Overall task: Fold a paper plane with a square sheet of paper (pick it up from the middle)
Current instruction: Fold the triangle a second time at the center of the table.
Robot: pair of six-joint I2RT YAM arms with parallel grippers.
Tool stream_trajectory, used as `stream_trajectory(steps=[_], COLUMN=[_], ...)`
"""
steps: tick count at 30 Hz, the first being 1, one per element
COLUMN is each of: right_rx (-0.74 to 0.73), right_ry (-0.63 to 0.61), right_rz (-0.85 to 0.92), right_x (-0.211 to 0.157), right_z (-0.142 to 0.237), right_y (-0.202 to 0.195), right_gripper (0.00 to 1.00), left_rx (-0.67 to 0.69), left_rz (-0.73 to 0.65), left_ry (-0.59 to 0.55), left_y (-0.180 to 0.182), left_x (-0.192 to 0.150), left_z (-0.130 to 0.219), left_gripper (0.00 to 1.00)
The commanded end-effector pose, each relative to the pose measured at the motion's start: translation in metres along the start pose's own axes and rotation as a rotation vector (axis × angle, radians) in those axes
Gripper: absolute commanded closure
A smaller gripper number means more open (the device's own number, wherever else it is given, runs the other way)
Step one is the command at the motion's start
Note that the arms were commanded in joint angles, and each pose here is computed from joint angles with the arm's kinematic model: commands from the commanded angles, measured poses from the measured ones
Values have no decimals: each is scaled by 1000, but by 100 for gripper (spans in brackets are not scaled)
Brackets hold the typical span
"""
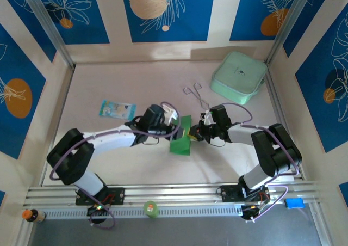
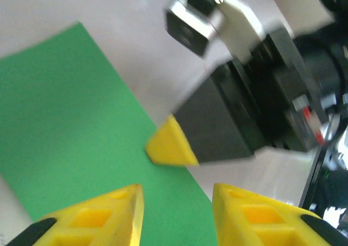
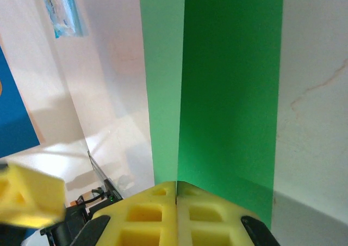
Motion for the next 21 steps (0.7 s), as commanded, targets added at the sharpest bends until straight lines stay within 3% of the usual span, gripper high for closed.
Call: stream_trajectory(steps=[1, 6, 12, 21], right_rx=[-3, 7, 20, 14], right_ry=[25, 36, 56, 55], right_rz=[-33, -29, -34, -35], right_x=[-4, -3, -2, -2], right_z=[0, -1, -7, -6], right_y=[-3, -2, -3, -2], right_gripper=[96, 95, 94, 94], left_rx=[48, 105, 225, 406], left_rz=[-279, -544, -754, -889], left_ry=[-96, -46, -16, -75], left_y=[-12, -32, -40, -41], left_x=[-16, -51, -78, -84], left_z=[2, -6, -19, -34], left_gripper=[58, 50, 46, 44])
Point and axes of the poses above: each hand's point on the last joint's axis, 136 mm out from that joint toward the fingers, its own z axis back along the fingers, its own y axis along the line the jaws close on, x = y × z, the point moved 9 cm from there along z, back along the fingers, and after that the axes turned 15 degrees about z, right-handed, at the moved point
